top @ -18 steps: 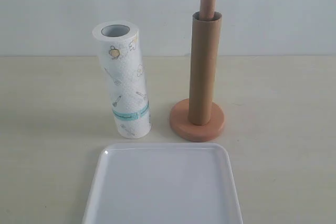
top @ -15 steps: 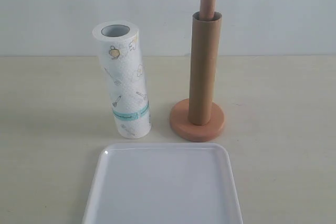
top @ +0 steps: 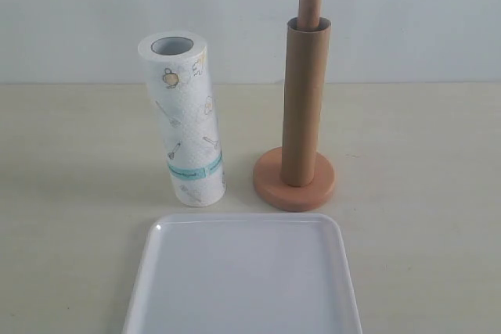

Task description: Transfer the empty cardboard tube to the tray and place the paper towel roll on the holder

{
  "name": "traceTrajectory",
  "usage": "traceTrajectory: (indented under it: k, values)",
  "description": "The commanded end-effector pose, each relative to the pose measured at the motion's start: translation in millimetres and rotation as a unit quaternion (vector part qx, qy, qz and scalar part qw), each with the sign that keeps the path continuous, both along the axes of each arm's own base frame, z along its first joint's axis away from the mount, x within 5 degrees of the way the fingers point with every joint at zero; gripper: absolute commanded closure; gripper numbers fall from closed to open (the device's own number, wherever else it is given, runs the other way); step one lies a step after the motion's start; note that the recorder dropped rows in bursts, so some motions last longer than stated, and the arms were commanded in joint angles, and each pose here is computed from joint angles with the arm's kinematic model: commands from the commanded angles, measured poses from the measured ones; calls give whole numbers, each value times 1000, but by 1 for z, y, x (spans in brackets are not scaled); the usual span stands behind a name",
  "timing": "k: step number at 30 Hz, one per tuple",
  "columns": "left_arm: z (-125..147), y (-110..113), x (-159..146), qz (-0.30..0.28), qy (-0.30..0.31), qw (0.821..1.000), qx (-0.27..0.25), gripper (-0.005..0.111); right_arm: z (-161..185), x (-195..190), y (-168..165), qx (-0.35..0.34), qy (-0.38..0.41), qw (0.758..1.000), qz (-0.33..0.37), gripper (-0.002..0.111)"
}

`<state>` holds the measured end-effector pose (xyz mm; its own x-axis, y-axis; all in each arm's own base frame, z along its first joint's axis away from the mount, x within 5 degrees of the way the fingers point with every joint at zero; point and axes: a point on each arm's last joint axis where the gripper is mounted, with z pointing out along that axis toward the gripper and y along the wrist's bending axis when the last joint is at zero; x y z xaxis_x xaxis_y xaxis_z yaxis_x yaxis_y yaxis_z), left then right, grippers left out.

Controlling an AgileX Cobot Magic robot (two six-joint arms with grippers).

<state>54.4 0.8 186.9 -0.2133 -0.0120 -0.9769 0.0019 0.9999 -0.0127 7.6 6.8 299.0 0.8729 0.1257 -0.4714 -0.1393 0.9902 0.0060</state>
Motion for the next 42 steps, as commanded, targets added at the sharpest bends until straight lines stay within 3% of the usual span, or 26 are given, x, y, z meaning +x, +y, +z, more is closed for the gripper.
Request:
traceTrajectory:
  k: [1,4,7,12,17,26,30,35,39,42]
  values:
    - [-1,0,0,1,1,1000,2,103,28,35,11,-53,131,989,40,107]
    - [-1,0,0,1,1,1000,2,103,24,72,22,-89,215,968,98,107]
    - [-1,0,0,1,1,1000,2,103,-7,117,32,-115,350,915,165,107]
    - [-1,0,0,1,1,1000,2,103,-63,168,32,23,534,805,257,107]
    - [-1,0,0,1,1,1000,2,103,-90,184,31,52,589,763,259,107]
    - [-1,0,0,1,1,1000,2,103,-83,184,50,-43,557,756,341,107]
    - [-1,0,0,1,1,1000,2,103,-75,177,68,-99,507,767,381,107]
    - [-1,0,0,1,1,1000,2,103,-73,182,92,-143,516,773,341,104]
    - [-1,0,0,1,1,1000,2,103,-70,188,110,-193,533,771,290,75]
    - [-1,0,0,1,1,1000,2,103,-61,189,119,-204,516,780,288,35]
